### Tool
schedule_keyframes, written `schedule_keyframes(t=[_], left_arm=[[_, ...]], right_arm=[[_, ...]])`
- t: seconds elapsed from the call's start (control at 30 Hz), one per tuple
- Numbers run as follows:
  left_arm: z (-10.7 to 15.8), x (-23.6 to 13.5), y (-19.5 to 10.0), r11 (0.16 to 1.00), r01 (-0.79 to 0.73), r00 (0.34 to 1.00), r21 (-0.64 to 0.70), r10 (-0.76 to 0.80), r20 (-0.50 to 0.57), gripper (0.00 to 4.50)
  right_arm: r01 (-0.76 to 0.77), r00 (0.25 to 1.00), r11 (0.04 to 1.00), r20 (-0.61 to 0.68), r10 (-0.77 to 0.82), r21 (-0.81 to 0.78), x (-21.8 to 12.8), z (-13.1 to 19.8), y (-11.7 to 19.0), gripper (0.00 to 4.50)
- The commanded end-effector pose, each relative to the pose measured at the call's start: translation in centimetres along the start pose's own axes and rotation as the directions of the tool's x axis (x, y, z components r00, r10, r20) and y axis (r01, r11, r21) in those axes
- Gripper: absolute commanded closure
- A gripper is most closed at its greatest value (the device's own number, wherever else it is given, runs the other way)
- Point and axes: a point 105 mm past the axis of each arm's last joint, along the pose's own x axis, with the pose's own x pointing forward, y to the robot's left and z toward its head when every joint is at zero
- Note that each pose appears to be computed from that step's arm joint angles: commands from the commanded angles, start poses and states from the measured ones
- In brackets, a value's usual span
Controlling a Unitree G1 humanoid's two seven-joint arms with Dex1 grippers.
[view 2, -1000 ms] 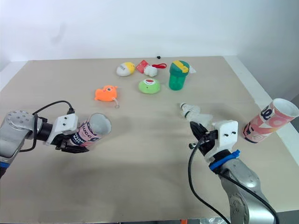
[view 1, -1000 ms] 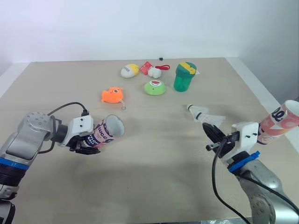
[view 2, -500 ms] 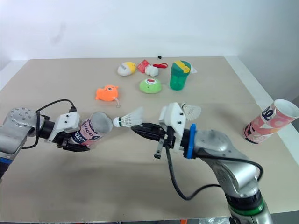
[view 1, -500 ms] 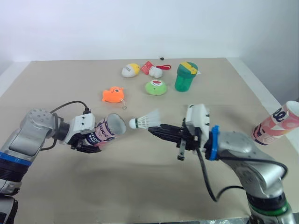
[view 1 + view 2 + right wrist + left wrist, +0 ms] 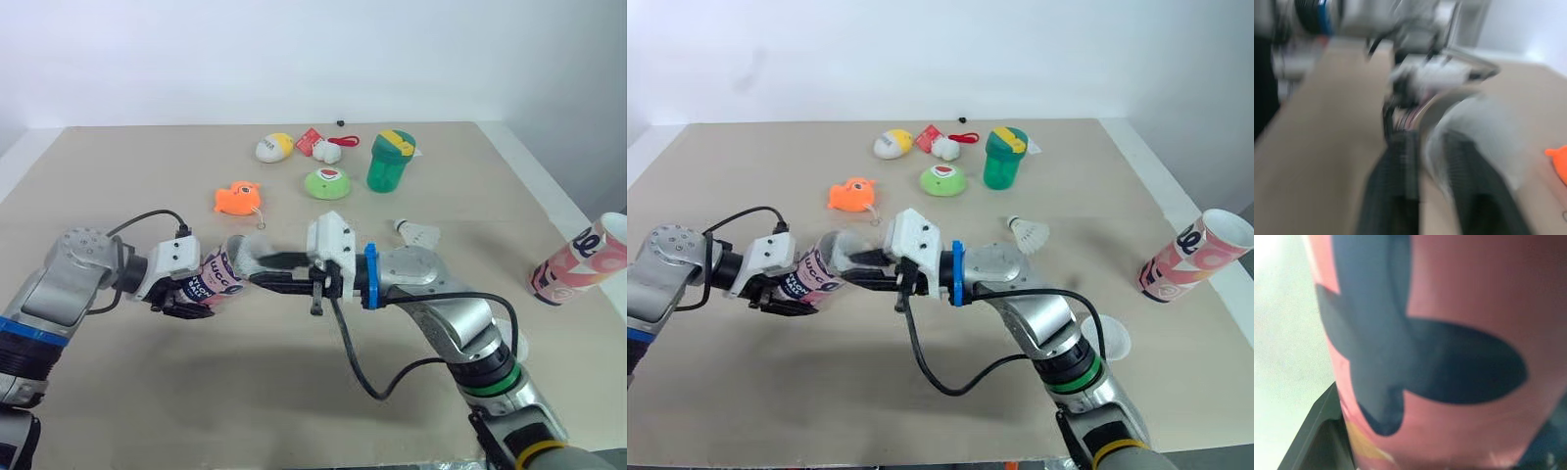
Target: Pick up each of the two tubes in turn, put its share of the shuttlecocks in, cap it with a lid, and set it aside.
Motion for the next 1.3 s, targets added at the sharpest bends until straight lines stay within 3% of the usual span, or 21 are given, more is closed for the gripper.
schedule_keyframes(t=[0.03, 0.1, 0.17, 0.2, 0.23, 0.3, 0.37, 0.47, 0.57, 0.73, 0.9, 1.0, 1.07, 1.1, 1.13, 1.17, 1.3], left_arm=[[-0.2, 0.2, -0.5, 1.0, 0.008, 1.0, -0.015, -0.008, 0.0, 1.38], [-0.3, 0.1, -0.5, 1.0, 0.006, 1.0, -0.018, -0.006, 0.001, 1.38], [-0.3, 0.1, -0.5, 1.0, 0.005, 1.0, -0.018, -0.005, 0.001, 1.38], [-0.2, 0.1, -0.4, 1.0, 0.005, 1.0, -0.018, -0.004, 0.002, 1.38], [-0.2, 0.1, -0.3, 1.0, 0.004, 1.0, -0.017, -0.004, 0.003, 1.38], [-0.1, 0.2, -0.2, 1.0, 0.008, 1.0, -0.014, -0.008, 0.004, 1.38], [-0.1, 0.3, -0.1, 1.0, 0.011, 1.0, -0.01, -0.011, 0.002, 1.38], [0.1, 0.3, 0.1, 1.0, 0.015, 1.0, -0.002, -0.015, 0.003, 1.38], [0.3, 0.4, 0.1, 1.0, 0.026, 1.0, 0.007, -0.026, 0.007, 1.38], [0.4, 0.3, 0.3, 1.0, 0.026, 1.0, 0.013, -0.026, 0.005, 1.38], [0.4, 0.1, 0.3, 1.0, 0.018, 1.0, 0.014, -0.018, 0.006, 1.38], [0.2, -0.2, 0.2, 1.0, 0.009, 1.0, 0.008, -0.009, 0.004, 1.38], [0.1, -0.3, 0.1, 1.0, 0.006, 1.0, 0.005, -0.006, 0.004, 1.38], [0.1, -0.3, 0.0, 1.0, 0.005, 1.0, 0.004, -0.005, 0.005, 1.38], [0.1, -0.3, 0.0, 1.0, 0.003, 1.0, 0.002, -0.003, 0.007, 1.38], [0.1, -0.4, 0.0, 1.0, 0.003, 1.0, 0.0, -0.003, 0.012, 1.38], [0.3, -0.4, -0.3, 1.0, 0.003, 1.0, -0.003, -0.003, 0.023, 1.38]], right_arm=[[0.155, 0.986, 0.988, 0.059, -0.155, 0.003, -2.5, 1.0, -1.2, 2.2], [0.298, 0.953, 0.955, 0.058, -0.298, 0.011, -4.3, 0.1, -2.1, 1.43], [0.438, 0.897, 0.899, 0.07, -0.438, 0.005, -6.1, -0.4, -3.2, 0.36], [0.537, 0.842, 0.843, 0.076, -0.534, -0.023, -7.4, -0.6, -4.1, 0.09], [0.626, 0.779, 0.778, 0.075, -0.622, -0.057, -8.8, -1.0, -4.9, 0.03], [0.829, 0.553, 0.542, 0.057, -0.831, -0.139, -12.9, -2.6, -6.6, 0.03], [0.898, 0.41, 0.395, 0.039, -0.911, -0.192, -15.1, -3.9, -6.9, 0.03], [0.946, 0.281, 0.278, -0.006, -0.96, -0.167, -16.6, -6.0, -6.8, 0.03], [0.967, 0.22, 0.224, -0.049, -0.974, -0.123, -16.8, -7.4, -7.1, 0.03], [0.974, 0.22, 0.226, -0.141, -0.965, -0.026, -15.6, -10.0, -8.2, 0.03], [0.982, 0.191, 0.188, -0.148, -0.97, 0.033, -15.4, -10.8, -10.3, 0.03], [0.981, 0.193, 0.187, -0.138, -0.971, 0.055, -15.2, -10.9, -11.2, 0.85], [0.981, 0.193, 0.187, -0.135, -0.972, 0.06, -15.2, -10.8, -11.5, 1.59], [0.981, 0.192, 0.186, -0.135, -0.972, 0.06, -15.2, -10.9, -11.6, 2.19], [0.982, 0.182, 0.173, -0.137, -0.974, 0.071, -15.4, -11.0, -11.6, 2.36], [0.984, 0.167, 0.156, -0.14, -0.976, 0.085, -15.6, -11.0, -11.7, 2.97], [0.982, 0.15, 0.135, -0.114, -0.982, 0.131, -16.0, -10.4, -12.1, 4.42]])
